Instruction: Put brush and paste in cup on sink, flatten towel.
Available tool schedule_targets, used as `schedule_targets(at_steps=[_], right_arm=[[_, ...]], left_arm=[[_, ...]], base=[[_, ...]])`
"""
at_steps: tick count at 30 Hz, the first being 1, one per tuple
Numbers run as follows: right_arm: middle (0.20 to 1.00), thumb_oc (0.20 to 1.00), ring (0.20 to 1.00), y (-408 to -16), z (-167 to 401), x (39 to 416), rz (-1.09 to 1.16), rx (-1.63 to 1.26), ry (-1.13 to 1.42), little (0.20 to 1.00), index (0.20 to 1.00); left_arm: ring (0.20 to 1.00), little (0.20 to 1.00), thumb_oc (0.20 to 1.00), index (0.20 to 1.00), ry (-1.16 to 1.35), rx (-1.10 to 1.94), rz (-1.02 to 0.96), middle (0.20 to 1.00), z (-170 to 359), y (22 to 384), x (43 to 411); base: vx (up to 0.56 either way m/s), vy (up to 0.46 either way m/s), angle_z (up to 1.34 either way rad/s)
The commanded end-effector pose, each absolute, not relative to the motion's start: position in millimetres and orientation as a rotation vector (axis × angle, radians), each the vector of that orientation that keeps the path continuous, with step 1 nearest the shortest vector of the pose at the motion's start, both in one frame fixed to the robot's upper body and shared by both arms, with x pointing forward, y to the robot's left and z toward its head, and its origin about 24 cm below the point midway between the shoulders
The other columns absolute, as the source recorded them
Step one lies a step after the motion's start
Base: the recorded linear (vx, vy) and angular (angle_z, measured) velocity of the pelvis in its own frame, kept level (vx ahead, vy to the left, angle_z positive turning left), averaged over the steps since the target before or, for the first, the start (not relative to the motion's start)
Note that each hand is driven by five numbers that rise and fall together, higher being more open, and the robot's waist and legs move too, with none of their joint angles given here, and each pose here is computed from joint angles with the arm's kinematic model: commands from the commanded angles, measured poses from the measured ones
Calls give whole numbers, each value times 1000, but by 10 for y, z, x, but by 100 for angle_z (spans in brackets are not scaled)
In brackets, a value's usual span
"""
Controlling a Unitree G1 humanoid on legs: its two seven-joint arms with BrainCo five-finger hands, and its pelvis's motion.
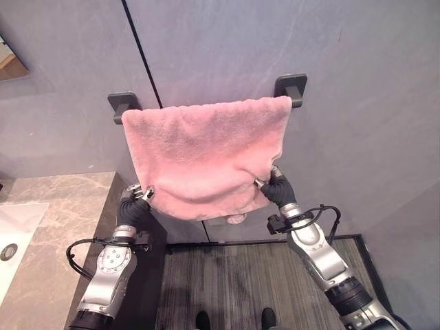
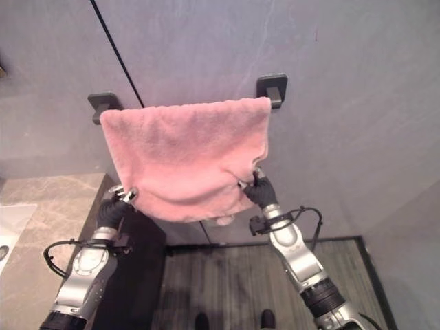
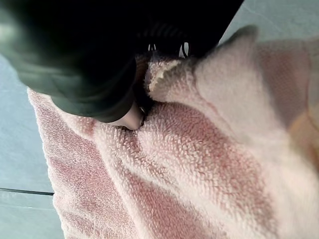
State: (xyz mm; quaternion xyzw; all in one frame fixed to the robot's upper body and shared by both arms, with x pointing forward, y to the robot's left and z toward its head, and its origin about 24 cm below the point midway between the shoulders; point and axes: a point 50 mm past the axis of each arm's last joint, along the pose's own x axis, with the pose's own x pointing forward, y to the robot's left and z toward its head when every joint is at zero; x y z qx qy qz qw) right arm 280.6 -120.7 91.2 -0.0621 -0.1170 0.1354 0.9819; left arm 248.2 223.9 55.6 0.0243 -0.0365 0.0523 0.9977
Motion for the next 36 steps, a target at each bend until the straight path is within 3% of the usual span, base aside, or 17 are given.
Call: schedule_targets(at_steps=[1, 3, 4, 5, 6, 8, 9, 10, 18, 24, 29, 36], right_arm=[[200, 200, 200, -1105, 1041, 2819, 302, -71, -303, 200, 200], [200, 200, 200, -1120, 993, 2825, 297, -79, -282, 200, 200], [451, 451, 451, -1123, 966, 2828, 295, -85, -270, 451, 451], [1000, 1000, 1000, -1147, 910, 2836, 275, -111, -246, 1000, 1000], [1000, 1000, 1000, -1147, 910, 2836, 275, -111, -246, 1000, 1000], [1000, 1000, 1000, -1146, 850, 2833, 269, -114, -220, 1000, 1000], [1000, 1000, 1000, -1145, 800, 2835, 266, -122, -196, 1000, 1000], [1000, 1000, 1000, -1158, 766, 2837, 258, -137, -182, 1000, 1000], [1000, 1000, 1000, -1327, 494, 2854, 184, -184, -53, 1000, 1000], [1000, 1000, 1000, -1478, 46, 2732, 138, -219, 145, 1000, 1000], [1000, 1000, 1000, -1691, -572, 2465, 139, -344, 437, 1000, 1000], [1000, 1000, 1000, -1997, -1056, 2145, 121, -507, 720, 1000, 1000]], left_arm=[[200, 200, 200, 200, -100, 89, 94, 200, 614, 2281, 2589], [200, 200, 200, 200, -86, 96, 91, 200, 581, 2275, 2591], [200, 200, 200, 200, -79, 101, 93, 200, 564, 2277, 2589], [200, 200, 200, 200, -52, 103, 104, 200, 504, 2285, 2586], [200, 200, 200, 200, -52, 103, 104, 200, 504, 2285, 2587], [332, 332, 332, 332, -26, 124, 112, 332, 453, 2292, 2592], [564, 564, 564, 564, -4, 149, 124, 564, 409, 2304, 2593], [1000, 1000, 1000, 1000, 9, 174, 133, 1000, 389, 2314, 2592], [1000, 1000, 1000, 1000, 89, 264, 144, 1000, 250, 2392, 2577], [1000, 1000, 1000, 1000, 295, 300, 132, 1000, -175, 2414, 2490], [1000, 1000, 1000, 1000, 594, 319, 85, 1000, -801, 2270, 2222], [1000, 1000, 1000, 1000, 864, 479, 11, 1000, -1272, 2146, 1833]], base=[[0, 0, 0], [0, 0, 0], [0, 0, 0], [0, 0, 0], [0, 0, 0], [0, 0, 0], [0, 0, 0], [0, 0, 0], [0, 0, 0], [0, 0, 0], [2, -1, -1], [1, -14, 0]])
